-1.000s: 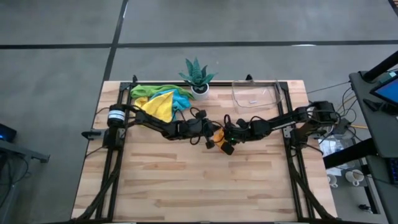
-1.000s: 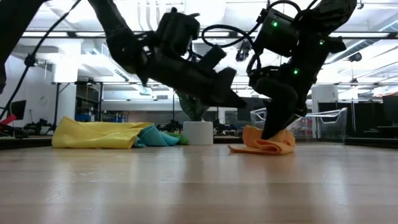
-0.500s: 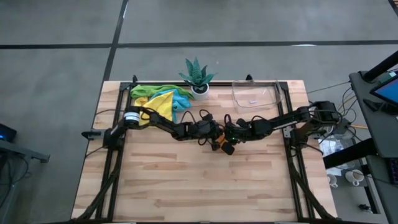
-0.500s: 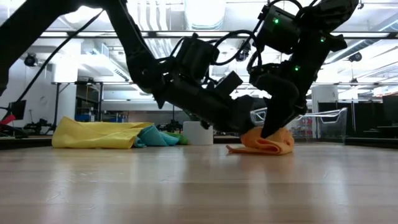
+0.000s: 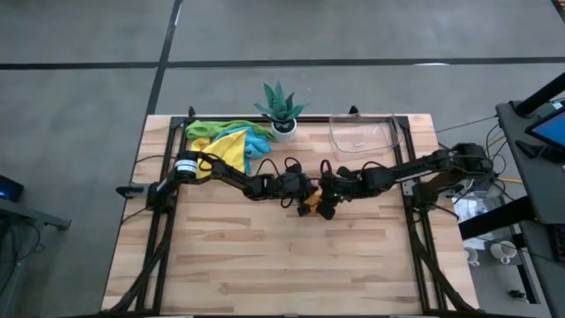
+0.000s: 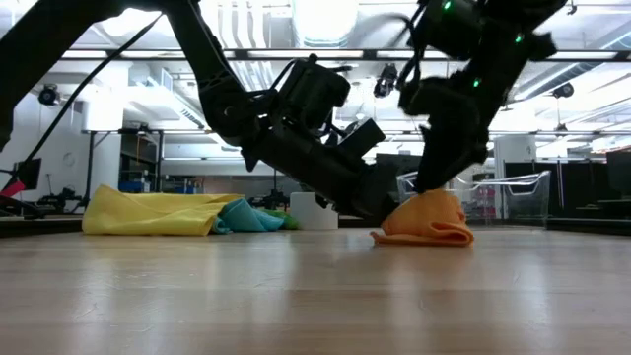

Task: Roll microfiber towels into tight, uniform cylinder then place into a basket
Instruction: Roll the orange microfiber cloth

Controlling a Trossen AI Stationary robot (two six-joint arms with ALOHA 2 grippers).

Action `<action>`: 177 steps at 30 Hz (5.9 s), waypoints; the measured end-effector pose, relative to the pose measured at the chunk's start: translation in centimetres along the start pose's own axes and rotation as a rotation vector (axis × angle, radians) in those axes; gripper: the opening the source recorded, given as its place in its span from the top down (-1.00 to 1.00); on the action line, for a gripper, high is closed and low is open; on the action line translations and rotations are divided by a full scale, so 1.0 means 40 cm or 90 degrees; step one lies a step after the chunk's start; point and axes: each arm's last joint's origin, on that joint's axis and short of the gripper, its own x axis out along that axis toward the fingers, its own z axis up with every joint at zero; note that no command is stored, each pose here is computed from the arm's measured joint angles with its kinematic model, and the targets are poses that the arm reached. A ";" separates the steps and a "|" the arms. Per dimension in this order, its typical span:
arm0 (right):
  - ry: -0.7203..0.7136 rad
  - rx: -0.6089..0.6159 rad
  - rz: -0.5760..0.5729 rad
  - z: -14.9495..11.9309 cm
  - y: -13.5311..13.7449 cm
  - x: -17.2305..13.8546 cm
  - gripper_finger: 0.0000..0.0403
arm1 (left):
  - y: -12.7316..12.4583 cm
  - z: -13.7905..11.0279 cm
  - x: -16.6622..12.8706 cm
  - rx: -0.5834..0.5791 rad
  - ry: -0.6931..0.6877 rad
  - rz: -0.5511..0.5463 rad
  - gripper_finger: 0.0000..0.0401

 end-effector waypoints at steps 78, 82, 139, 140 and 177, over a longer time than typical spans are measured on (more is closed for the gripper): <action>-0.273 0.048 -0.103 -0.145 -0.028 -0.039 0.79 | -0.105 -0.011 0.000 -0.004 -0.059 -0.087 1.00; -0.246 0.080 -0.101 -0.125 -0.058 -0.021 0.81 | -0.106 -0.016 0.007 -0.002 -0.055 -0.086 1.00; -0.113 0.216 0.003 -0.150 -0.100 -0.023 0.41 | -0.032 0.003 -0.004 0.128 0.039 -0.084 1.00; -0.119 0.222 0.018 -0.144 -0.104 -0.020 0.34 | -0.032 0.003 -0.004 0.128 0.038 -0.084 1.00; -0.151 0.338 0.172 -0.150 -0.097 0.064 -0.25 | -0.038 -0.010 0.009 0.125 0.038 -0.101 1.00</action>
